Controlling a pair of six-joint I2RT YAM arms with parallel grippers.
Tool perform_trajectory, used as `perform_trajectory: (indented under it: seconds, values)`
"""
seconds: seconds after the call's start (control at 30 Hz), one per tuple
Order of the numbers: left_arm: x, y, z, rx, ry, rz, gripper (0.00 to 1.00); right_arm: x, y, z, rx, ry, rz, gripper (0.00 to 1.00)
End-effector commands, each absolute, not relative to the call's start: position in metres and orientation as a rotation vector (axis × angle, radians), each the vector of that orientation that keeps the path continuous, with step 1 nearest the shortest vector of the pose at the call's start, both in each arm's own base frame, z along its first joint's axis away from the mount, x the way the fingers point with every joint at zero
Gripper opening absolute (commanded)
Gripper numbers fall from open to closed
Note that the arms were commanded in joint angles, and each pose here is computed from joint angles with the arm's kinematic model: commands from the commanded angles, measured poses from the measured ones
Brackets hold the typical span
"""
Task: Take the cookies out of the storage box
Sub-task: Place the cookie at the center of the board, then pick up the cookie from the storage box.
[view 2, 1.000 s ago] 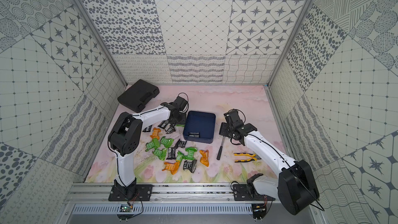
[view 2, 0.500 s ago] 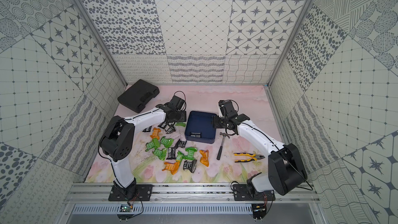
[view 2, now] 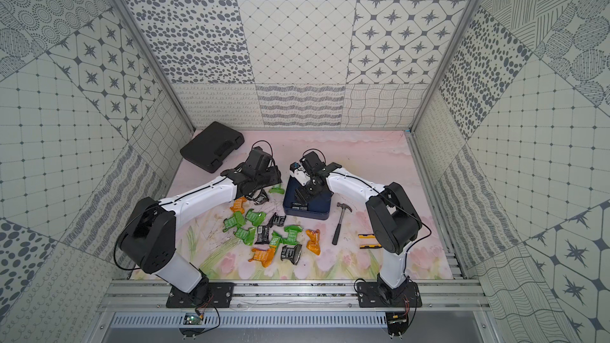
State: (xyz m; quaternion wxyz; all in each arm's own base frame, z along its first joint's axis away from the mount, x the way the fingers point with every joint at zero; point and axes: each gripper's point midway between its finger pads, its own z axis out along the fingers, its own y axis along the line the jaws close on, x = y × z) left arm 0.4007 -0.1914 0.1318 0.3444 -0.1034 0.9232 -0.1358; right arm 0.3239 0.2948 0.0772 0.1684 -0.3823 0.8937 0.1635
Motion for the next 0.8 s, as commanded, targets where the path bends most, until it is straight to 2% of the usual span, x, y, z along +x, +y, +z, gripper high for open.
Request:
perform_trajectory:
  seconds: [0.0, 0.1, 0.37, 0.77]
  values:
    - [0.406, -0.186, 0.149, -0.348, 2.307, -0.377, 0.66, 0.315, 0.295, 0.068, -1.351, 2.511, 0.445, 0.64]
    - [0.405, -0.185, 0.149, -0.361, 2.303, -0.382, 0.66, 0.306, 0.292, 0.057, -1.475, 2.526, 0.393, 0.63]
    - [0.405, -0.182, 0.149, -0.4, 2.285, -0.392, 0.65, 0.31, 0.3, 0.041, -1.553, 2.512, 0.33, 0.63]
    - [0.405, -0.177, 0.155, -0.42, 2.264, -0.37, 0.65, 0.347, 0.289, 0.032, -1.514, 2.481, 0.043, 0.6]
